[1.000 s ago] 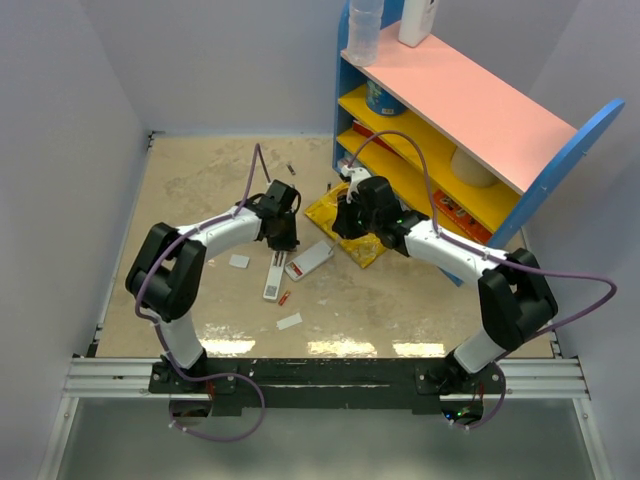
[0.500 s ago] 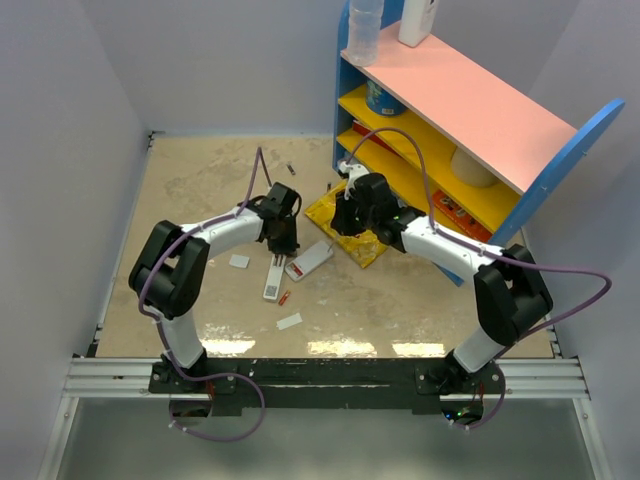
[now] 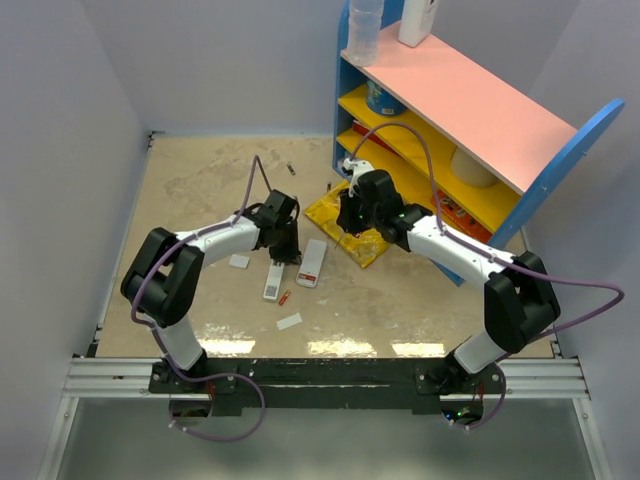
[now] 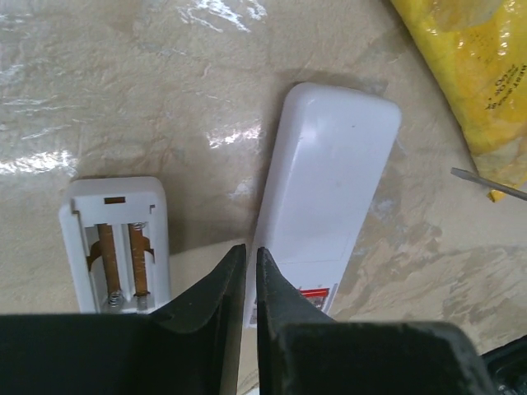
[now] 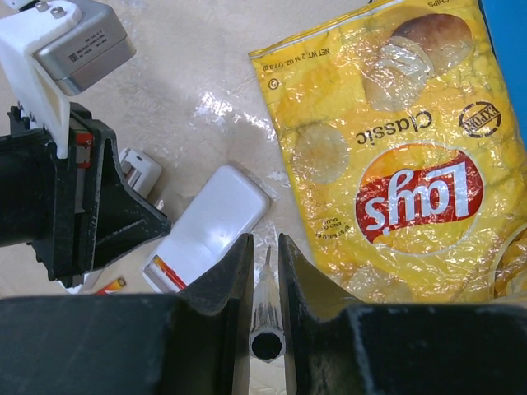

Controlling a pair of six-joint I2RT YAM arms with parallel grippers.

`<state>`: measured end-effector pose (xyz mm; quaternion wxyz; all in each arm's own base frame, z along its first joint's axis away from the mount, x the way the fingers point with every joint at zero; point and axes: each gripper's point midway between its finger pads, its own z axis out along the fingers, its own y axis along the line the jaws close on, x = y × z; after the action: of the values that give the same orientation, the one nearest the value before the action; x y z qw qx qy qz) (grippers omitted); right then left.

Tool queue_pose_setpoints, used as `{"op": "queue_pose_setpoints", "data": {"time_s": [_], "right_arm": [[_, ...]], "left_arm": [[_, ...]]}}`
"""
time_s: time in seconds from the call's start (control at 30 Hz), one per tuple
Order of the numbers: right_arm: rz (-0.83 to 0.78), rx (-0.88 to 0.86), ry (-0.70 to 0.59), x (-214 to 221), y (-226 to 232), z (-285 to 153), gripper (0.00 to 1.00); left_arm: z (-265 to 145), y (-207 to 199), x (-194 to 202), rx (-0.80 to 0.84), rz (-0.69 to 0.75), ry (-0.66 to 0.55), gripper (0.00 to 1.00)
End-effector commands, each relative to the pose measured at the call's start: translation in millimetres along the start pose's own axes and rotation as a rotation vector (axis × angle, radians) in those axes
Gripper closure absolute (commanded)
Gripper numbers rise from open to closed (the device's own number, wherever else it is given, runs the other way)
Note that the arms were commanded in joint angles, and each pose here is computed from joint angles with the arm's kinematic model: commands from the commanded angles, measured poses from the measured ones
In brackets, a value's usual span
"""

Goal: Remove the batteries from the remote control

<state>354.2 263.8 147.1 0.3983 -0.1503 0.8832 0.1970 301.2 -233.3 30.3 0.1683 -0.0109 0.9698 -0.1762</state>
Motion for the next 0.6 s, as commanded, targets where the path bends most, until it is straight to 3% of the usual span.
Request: {"op": "queue_pose_setpoints", "data": {"time_s": [0.0,0.3,0.57], "right_arm": [[-0.015,0.023,-0.023,-4.6,-5.0,-7.9,1.0],[-0.013,0.009,-0.05,-10.0,-1.6,-21.2,1.0],[0.013,-0.089,-0.061,-6.7,14.7,-21.6,1.0]], "left_arm": [[-6.6,-34.0,-1.2,0.118,0.003,-0.025,0.85],[2.2,-49.5,4.7,0.157,-0.001,-0.014,0.86],[-35.4,-63.0,-24.5,0.194,0.006,-0.13,0.86]]}}
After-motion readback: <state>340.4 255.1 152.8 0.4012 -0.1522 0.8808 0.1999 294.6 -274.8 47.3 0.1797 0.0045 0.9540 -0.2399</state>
